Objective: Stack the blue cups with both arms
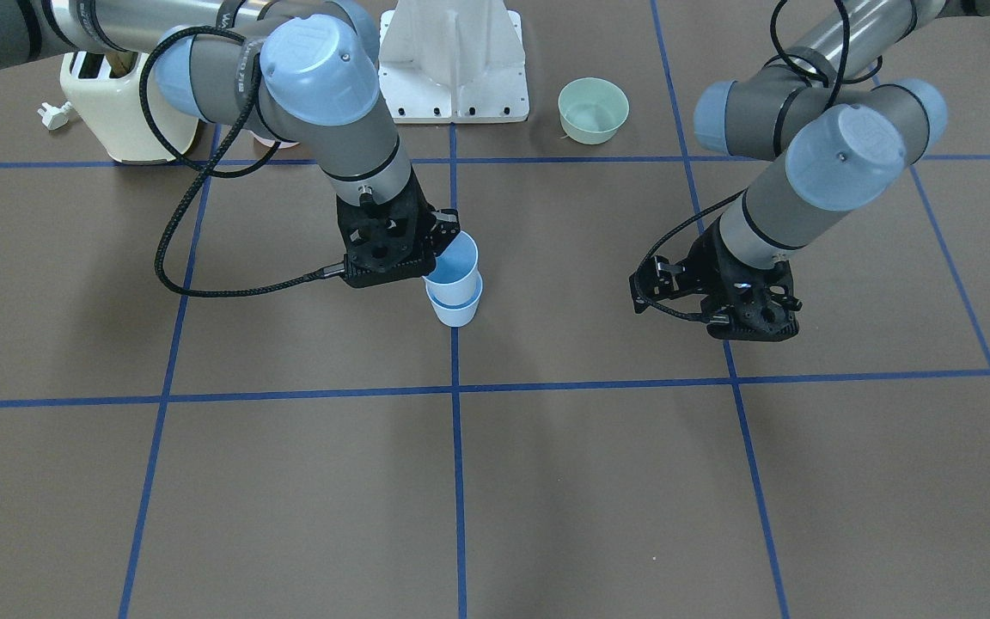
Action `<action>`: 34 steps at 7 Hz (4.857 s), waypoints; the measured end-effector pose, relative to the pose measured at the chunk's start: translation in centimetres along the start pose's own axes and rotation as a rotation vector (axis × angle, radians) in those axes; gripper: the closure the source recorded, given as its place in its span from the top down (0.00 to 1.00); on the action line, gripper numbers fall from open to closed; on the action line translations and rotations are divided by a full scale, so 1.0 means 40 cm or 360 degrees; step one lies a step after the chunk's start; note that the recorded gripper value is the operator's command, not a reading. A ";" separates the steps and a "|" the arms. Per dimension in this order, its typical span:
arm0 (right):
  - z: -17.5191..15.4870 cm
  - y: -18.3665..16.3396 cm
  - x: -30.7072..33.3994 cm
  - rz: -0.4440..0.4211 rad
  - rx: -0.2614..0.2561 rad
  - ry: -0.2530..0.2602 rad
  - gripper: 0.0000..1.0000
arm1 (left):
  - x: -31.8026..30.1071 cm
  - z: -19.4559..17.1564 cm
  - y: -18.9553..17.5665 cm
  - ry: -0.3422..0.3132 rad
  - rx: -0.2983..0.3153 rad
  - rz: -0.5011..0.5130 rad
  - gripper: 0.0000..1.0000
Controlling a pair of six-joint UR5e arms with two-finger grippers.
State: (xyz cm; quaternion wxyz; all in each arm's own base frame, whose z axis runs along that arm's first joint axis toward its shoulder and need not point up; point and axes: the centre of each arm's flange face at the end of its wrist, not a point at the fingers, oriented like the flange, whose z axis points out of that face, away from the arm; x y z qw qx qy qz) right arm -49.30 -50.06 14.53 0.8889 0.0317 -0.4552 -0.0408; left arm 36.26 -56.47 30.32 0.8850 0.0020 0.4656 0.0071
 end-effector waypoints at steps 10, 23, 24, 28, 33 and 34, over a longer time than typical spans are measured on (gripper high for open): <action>0.039 0.025 -0.009 -0.0015 -0.0021 0.0021 1.00 | -0.006 0.007 -0.001 -0.0013 0.0005 -0.0004 0.97; -0.280 -0.139 1.045 0.0179 0.0169 0.0341 1.00 | -0.696 -0.229 0.008 -0.0127 0.0066 0.0389 0.99; -0.299 -0.096 1.190 0.0189 0.0136 0.0376 1.00 | -0.784 -0.255 0.023 -0.0153 0.0055 0.0391 0.99; -0.377 0.186 1.586 0.0337 0.0044 0.0351 1.00 | -1.067 -0.347 0.097 -0.0243 -0.0097 0.0368 0.99; -0.390 0.279 1.662 0.0410 0.0033 0.0381 1.00 | -1.144 -0.343 0.151 -0.0250 -0.0127 0.0334 0.99; -0.391 0.280 1.662 0.0412 0.0033 0.0379 1.00 | -1.145 -0.344 0.152 -0.0250 -0.0126 0.0331 0.99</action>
